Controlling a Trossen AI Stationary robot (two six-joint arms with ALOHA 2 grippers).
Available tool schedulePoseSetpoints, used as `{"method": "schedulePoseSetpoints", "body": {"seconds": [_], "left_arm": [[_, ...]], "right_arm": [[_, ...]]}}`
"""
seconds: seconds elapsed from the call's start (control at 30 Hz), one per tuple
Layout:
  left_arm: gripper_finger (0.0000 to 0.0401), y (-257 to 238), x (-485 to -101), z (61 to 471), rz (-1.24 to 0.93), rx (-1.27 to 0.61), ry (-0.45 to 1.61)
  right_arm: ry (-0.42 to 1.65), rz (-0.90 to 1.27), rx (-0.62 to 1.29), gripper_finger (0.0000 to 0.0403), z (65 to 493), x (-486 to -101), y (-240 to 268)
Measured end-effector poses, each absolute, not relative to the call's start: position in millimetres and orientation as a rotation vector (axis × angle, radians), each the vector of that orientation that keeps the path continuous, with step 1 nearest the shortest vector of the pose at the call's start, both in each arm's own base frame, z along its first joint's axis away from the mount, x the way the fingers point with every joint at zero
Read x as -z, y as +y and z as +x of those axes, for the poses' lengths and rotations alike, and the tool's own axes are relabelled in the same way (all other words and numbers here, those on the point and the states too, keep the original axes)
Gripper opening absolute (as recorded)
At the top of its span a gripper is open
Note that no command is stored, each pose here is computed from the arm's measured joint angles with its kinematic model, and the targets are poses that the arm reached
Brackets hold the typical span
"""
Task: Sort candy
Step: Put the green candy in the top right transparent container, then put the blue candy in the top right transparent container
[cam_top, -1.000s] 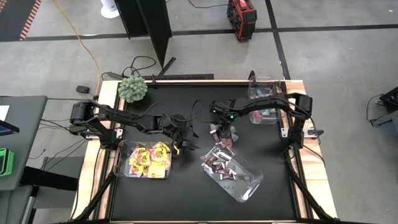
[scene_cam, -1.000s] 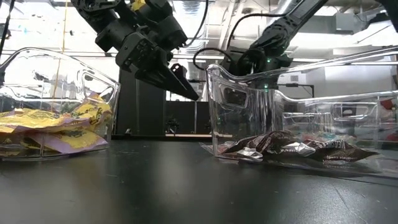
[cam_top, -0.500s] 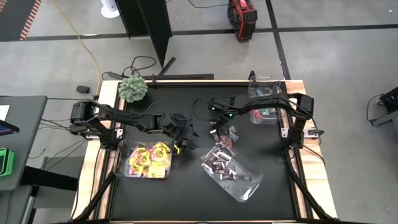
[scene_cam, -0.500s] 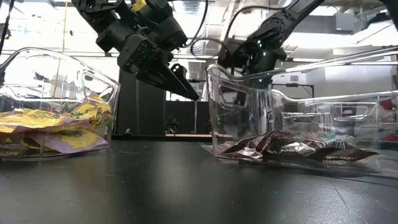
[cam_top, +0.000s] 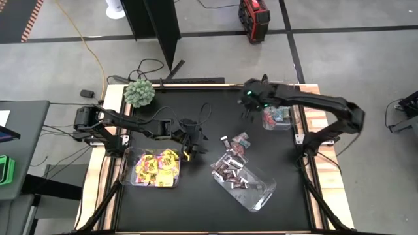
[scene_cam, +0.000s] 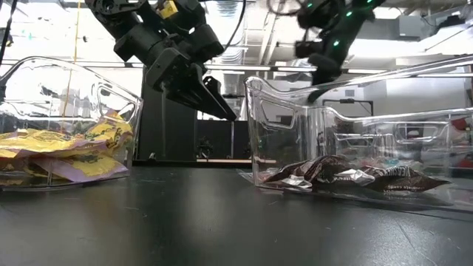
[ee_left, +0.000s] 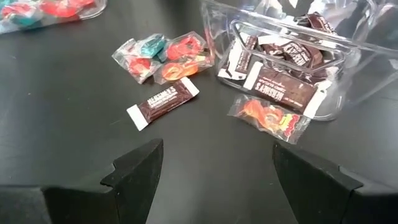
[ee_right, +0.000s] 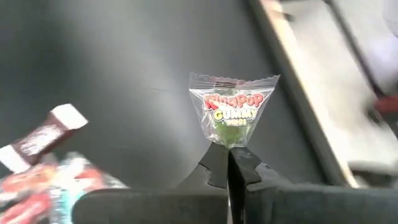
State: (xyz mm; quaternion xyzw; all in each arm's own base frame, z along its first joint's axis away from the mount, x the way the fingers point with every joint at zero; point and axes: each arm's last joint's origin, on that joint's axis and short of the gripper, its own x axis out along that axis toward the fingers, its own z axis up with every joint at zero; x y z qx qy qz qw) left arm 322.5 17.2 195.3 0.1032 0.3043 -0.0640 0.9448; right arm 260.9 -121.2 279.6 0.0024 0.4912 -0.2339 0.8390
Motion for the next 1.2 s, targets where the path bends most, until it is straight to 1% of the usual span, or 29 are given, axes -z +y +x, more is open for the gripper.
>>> {"method": "schedulePoseSetpoints", "body": {"seconds": [0.1, 0.2, 0.27, 0.33, 0.47, 0.6, 0.7, 0.8, 0.87, 1.03, 1.13, 1.2], "left_arm": [[0.0297, 17.9, -195.2, 322.5, 0.211, 0.103, 0.625], [0.0297, 18.8, -195.1, 322.5, 0.207, 0.069, 0.63], [0.0297, 19.1, -195.1, 322.5, 0.207, 0.059, 0.632], [0.0297, 19.1, -195.1, 322.5, 0.205, 0.055, 0.632], [0.0297, 19.1, -195.1, 322.4, 0.199, 0.053, 0.633], [0.0297, 19.1, -195.1, 322.5, 0.199, 0.052, 0.632], [0.0297, 19.2, -195.1, 322.4, 0.194, 0.05, 0.633], [0.0297, 19.2, -194.9, 322.4, 0.183, 0.047, 0.635], [0.0297, 18.4, -194.0, 321.8, 0.178, 0.065, 0.643], [0.0297, 6.6, -191.9, 320.6, 0.199, 0.235, 0.644], [0.0297, 0.8, -192.6, 321.2, 0.239, 0.261, 0.63], [0.0297, -0.5, -194.1, 322.4, 0.251, 0.249, 0.613]], "right_arm": [[1.011, 0.074, 0.696, 0.001, 233.8, -298.3, -125.9], [0.93, 0.158, 0.914, 0.0018, 206.7, -316.6, -127.8], [0.882, 0.21, 1.005, 0.0027, 190.8, -325.9, -126.7], [0.858, 0.254, 1.055, 0.0041, 178.2, -331.6, -124.6], [0.901, 0.29, 1.152, 0.009, 158.3, -334.2, -117.3], [0.962, 0.327, 1.226, 0.0166, 148.5, -330.9, -112.3], [0.973, 0.326, 1.228, 0.0226, 147.7, -330.6, -110.5], [0.957, 0.295, 1.203, 0.0266, 152.5, -331.5, -107.2], [0.954, 0.247, 1.145, 0.0275, 158.6, -332.6, -101.9], [0.905, 0.156, 0.927, 0.0275, 181.5, -335.3, -81.6], [0.904, 0.107, 0.789, 0.0274, 198.5, -332.3, -68.8], [0.938, 0.084, 0.654, 0.0274, 211.7, -326.1, -59.8]]}}
